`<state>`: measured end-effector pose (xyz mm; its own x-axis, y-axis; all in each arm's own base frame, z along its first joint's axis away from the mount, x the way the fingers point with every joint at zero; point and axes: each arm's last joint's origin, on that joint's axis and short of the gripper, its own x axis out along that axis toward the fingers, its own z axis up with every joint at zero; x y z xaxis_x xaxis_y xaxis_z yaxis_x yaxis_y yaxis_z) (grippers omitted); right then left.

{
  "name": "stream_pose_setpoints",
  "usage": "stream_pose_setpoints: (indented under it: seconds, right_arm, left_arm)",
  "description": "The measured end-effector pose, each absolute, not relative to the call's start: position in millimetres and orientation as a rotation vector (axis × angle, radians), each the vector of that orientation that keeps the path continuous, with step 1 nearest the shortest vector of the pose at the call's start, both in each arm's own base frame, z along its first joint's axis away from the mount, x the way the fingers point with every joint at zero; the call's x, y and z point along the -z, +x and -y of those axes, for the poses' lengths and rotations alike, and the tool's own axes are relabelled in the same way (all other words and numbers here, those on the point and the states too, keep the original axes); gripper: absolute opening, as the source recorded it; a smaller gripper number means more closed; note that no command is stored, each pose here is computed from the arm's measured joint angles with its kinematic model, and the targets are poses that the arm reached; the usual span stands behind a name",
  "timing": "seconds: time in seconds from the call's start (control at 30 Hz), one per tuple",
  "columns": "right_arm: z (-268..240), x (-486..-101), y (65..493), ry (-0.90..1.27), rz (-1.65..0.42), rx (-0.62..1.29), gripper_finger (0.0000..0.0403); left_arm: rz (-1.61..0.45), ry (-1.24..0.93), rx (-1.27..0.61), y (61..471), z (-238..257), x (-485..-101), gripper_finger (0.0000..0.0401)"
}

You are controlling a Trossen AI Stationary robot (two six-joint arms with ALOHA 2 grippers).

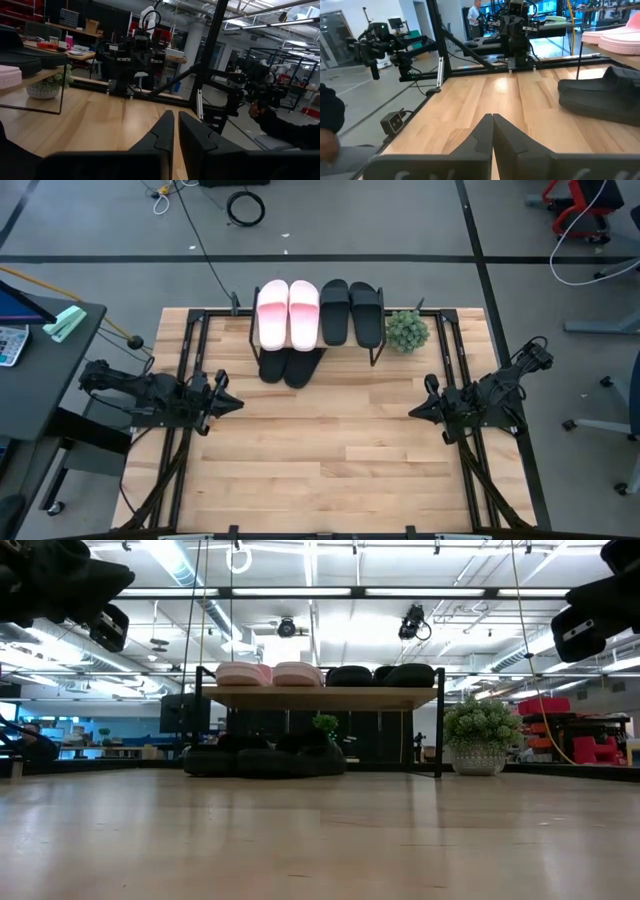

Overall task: Pick and place slides into the shelf
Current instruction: Return to Home Position

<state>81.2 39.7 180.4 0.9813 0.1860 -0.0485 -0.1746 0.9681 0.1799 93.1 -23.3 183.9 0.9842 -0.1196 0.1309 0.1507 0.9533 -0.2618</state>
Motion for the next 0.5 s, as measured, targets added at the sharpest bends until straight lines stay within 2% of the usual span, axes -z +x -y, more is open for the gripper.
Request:
stream_pose_setpoints:
  seconds: [0.5]
  right_arm:
    - [-39.8, -173.2, 81.6, 0.199, -0.121, -0.17, 0.0014]
  left_arm:
    - [0.114, -0.273, 0.137, 93.1, 23.3, -183.9, 0.0039]
